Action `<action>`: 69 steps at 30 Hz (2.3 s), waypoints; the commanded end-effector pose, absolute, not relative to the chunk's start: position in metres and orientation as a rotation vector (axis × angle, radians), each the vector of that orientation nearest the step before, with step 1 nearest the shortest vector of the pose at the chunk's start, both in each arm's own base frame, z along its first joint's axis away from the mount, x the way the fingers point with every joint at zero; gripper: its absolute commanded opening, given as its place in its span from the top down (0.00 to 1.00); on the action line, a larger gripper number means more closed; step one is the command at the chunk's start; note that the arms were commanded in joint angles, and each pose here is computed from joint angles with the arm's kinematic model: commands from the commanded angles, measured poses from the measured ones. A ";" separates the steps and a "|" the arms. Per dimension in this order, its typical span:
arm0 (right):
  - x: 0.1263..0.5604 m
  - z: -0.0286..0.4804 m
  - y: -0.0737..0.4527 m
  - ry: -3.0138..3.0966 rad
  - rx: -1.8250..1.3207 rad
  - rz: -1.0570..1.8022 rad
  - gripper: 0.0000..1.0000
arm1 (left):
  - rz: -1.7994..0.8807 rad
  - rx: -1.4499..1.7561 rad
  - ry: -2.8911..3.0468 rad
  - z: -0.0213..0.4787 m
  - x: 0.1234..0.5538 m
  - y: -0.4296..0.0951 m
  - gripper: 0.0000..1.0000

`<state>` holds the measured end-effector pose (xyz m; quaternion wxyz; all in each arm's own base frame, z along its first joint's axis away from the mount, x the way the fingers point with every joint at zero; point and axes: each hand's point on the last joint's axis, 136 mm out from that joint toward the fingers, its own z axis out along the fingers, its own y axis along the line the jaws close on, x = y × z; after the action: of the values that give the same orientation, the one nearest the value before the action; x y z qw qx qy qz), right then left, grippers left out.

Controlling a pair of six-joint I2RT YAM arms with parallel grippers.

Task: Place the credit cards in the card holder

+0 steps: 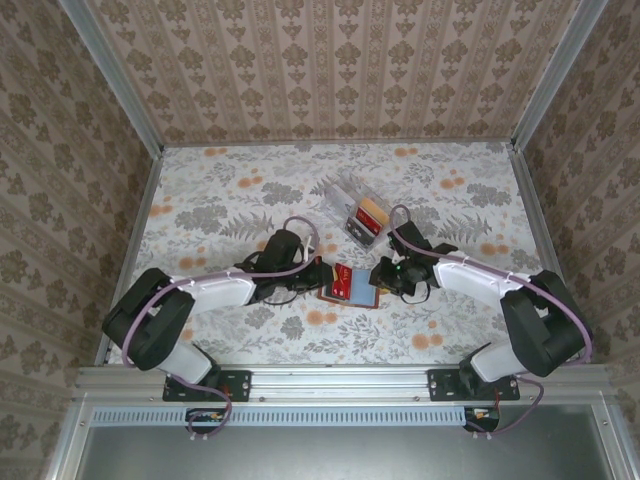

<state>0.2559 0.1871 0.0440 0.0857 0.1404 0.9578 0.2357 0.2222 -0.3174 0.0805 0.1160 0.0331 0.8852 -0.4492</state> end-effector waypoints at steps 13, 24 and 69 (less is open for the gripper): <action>0.251 0.015 0.170 2.938 0.413 0.497 0.74 | -1.239 0.135 2.620 0.052 0.224 -0.320 1.00; 0.247 -0.001 0.168 2.978 0.411 0.446 0.76 | -1.286 0.081 2.621 0.041 0.223 -0.326 1.00; 0.249 -0.001 0.178 2.970 0.435 0.522 0.75 | -1.106 0.203 2.742 0.031 0.216 -0.349 0.87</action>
<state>0.2564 0.1769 0.0145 0.0654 0.1408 0.9715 0.1794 0.2292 -0.3483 0.0443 0.1129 0.0395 0.9070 -0.4039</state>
